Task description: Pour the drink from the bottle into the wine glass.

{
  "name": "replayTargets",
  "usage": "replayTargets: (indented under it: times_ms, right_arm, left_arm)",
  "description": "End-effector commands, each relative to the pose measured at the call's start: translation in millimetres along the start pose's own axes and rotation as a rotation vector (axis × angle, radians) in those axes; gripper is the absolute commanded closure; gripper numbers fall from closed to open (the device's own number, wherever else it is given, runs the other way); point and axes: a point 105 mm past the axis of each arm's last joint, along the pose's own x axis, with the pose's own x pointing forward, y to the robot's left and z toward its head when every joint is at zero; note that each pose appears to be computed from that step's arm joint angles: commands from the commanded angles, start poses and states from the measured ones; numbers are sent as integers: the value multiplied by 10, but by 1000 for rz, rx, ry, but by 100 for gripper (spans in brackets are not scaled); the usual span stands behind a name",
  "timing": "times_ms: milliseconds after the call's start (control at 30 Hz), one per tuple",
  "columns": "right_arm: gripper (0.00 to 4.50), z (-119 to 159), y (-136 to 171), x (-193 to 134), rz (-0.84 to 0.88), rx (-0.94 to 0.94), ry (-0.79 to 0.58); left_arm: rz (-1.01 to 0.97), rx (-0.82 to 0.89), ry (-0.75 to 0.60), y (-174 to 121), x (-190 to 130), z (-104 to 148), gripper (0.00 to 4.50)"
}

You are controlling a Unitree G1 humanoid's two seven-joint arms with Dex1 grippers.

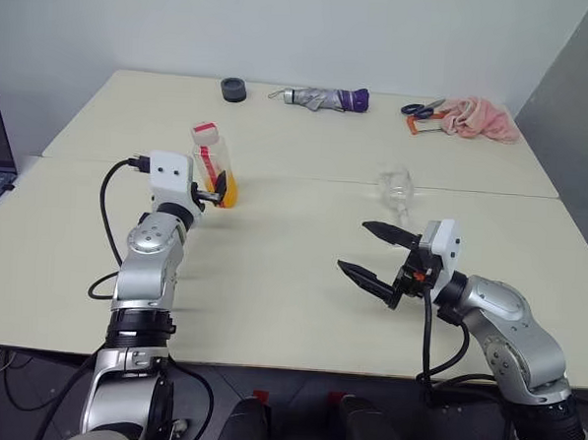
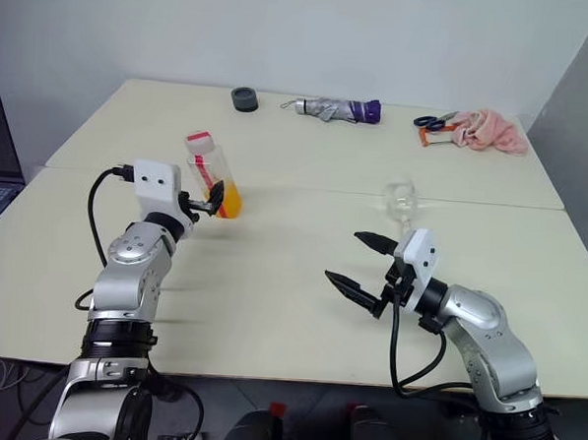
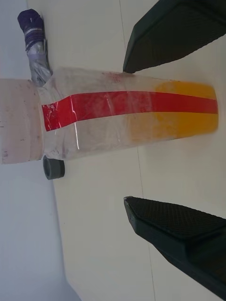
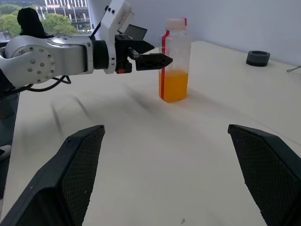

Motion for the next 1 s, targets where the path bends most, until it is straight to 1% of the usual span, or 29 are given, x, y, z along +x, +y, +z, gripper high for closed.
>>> replayTargets:
  times_ms: [33, 267, 500, 667, 1000]
  right_arm:
    - [0, 112, 65, 35, 32, -37, -30]
    - [0, 120, 60, 55, 33, -42, -31]
    - [0, 132, 60, 77, 35, -49, -34]
    - [0, 131, 55, 81, 32, -51, -33]
    - [0, 138, 23, 81, 10, -37, -39]
  left_arm:
    - [8, 16, -67, 0, 75, 205, 5]
    - [2, 6, -89, -32, 201, 292, 5]
    - [-14, -65, -98, -80, 335, 378, 5]
    - [-29, -80, -91, -114, 390, 399, 5]
    - [-6, -74, -70, -91, 454, 409, 5]
